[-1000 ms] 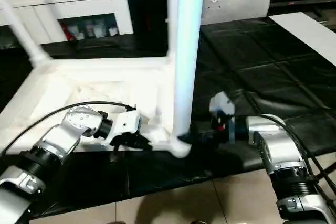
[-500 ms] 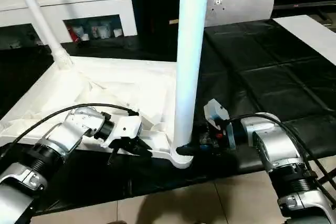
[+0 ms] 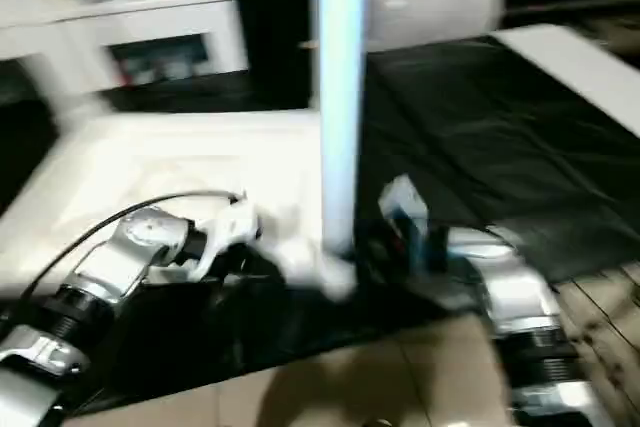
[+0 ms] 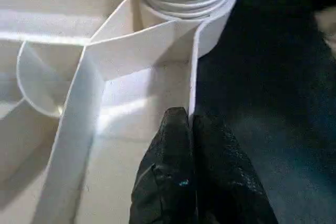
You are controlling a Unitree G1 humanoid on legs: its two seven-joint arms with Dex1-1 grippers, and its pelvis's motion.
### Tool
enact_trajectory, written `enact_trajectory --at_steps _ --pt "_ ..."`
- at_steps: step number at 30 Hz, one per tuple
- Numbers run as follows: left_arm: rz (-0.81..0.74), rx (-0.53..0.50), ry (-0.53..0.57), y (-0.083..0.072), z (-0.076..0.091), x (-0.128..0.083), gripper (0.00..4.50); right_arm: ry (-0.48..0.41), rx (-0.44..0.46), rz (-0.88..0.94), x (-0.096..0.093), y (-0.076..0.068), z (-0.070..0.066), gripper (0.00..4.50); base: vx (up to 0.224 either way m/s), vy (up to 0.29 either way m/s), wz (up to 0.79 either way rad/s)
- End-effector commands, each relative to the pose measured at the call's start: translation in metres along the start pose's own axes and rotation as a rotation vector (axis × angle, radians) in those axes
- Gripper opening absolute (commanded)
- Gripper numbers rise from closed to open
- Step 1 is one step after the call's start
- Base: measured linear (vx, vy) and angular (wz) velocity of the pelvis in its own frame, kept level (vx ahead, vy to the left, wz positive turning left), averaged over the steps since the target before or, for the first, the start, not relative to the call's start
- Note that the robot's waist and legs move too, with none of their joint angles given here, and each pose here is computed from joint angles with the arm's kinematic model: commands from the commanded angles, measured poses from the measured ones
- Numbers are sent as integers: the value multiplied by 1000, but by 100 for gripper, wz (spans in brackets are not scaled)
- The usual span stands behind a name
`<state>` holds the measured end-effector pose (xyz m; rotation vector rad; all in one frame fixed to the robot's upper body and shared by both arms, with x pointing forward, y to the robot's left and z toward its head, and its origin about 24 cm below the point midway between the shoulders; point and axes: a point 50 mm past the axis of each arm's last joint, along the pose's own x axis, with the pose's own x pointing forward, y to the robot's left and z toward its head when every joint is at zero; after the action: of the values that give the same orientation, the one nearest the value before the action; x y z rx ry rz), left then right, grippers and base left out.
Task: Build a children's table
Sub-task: Rotate leg to tighten
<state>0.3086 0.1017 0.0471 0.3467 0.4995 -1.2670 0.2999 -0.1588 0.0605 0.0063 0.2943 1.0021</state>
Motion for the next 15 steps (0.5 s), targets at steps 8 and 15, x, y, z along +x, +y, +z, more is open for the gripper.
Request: enact_trajectory --at_steps 8,15 --pt "273 -101 -149 -5 47 40 0 -54 120 -382 57 -6 0 266 0 0 0" --pt "342 -43 -93 -1 43 35 0 -104 116 -359 48 -11 6 310 0 0 0"
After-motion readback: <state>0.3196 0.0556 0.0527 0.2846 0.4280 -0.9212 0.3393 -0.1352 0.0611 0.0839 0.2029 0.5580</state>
